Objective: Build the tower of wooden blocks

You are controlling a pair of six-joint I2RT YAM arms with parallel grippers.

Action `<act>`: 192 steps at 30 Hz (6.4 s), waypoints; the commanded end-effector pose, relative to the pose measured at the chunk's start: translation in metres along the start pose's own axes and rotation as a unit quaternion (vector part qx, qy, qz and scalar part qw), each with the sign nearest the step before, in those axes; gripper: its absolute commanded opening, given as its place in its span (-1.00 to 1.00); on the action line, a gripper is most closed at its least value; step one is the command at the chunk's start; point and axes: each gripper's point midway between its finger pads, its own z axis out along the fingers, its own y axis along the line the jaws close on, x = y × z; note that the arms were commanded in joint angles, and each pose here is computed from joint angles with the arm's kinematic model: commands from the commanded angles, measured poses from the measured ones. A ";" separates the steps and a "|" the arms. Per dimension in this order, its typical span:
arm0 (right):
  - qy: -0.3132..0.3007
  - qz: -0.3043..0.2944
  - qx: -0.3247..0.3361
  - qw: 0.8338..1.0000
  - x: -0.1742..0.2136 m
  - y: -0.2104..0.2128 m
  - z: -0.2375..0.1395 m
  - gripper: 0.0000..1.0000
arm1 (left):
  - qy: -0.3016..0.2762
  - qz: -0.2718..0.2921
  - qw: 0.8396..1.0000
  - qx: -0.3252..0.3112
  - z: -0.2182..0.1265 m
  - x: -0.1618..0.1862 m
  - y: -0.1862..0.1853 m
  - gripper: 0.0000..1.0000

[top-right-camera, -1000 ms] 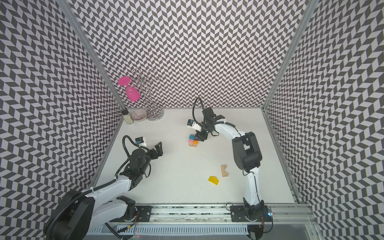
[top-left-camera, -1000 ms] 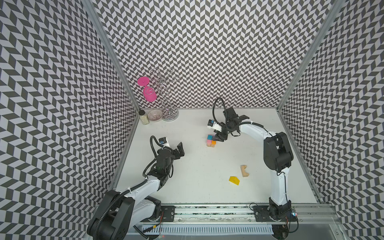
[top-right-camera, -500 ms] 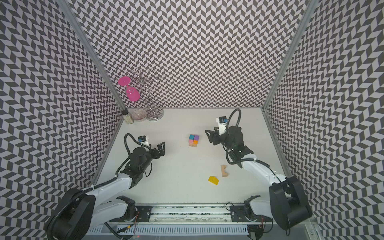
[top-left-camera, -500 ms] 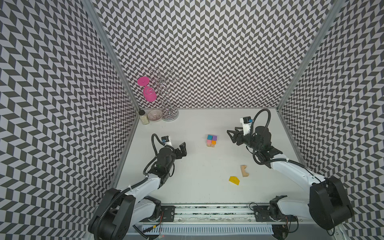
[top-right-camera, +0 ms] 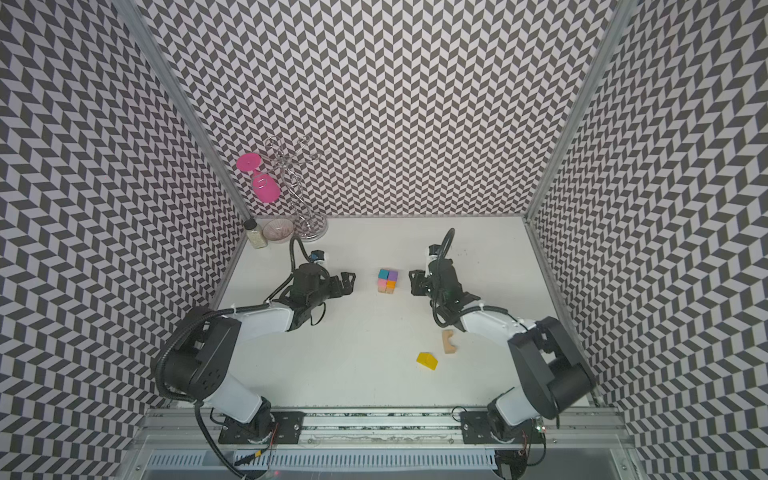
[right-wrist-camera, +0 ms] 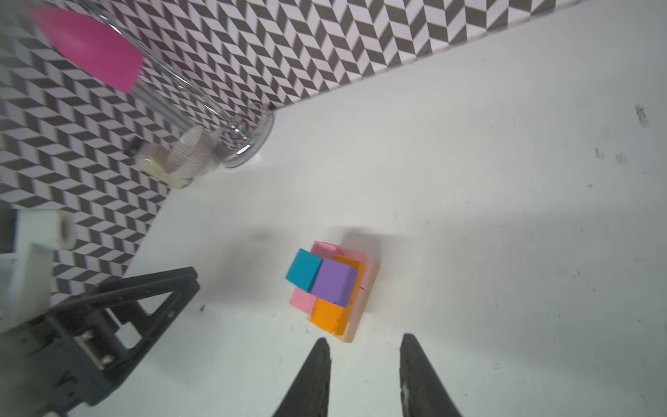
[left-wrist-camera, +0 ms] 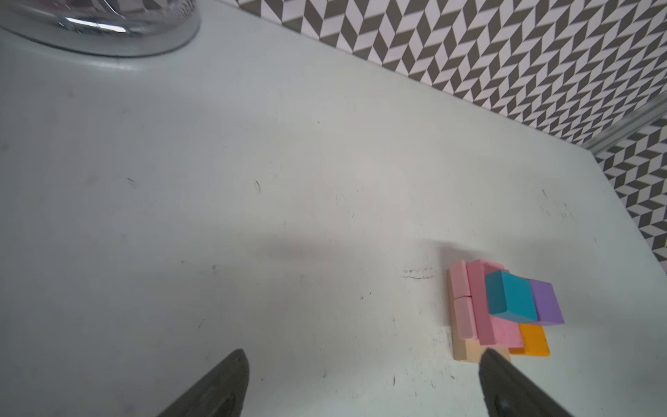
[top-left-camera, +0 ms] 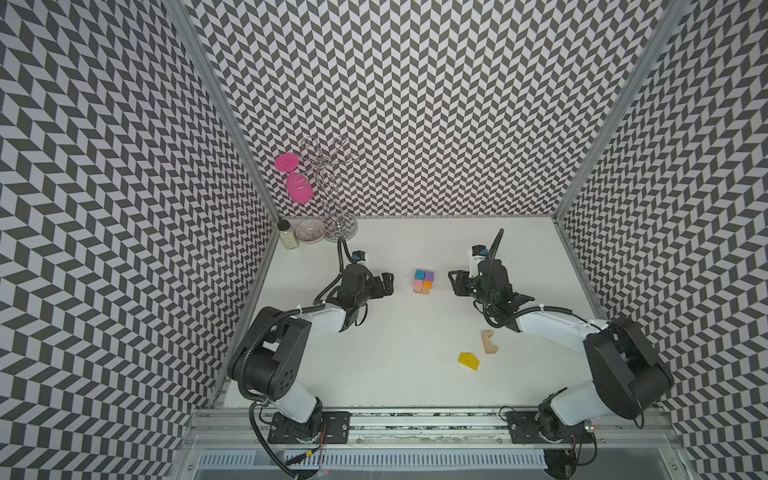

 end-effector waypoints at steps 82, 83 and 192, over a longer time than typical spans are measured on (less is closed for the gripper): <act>0.036 -0.031 0.083 0.995 0.020 0.014 0.066 -0.53 | 0.054 0.067 0.996 -0.017 0.074 0.007 -0.048 1.00; 0.037 -0.031 0.083 0.995 0.020 0.014 0.067 -0.53 | 0.053 0.067 0.996 -0.018 0.074 0.006 -0.047 1.00; -0.015 -0.014 0.135 0.991 0.007 -0.021 -0.015 -0.32 | 0.015 0.090 0.994 -0.064 0.061 -0.037 -0.049 1.00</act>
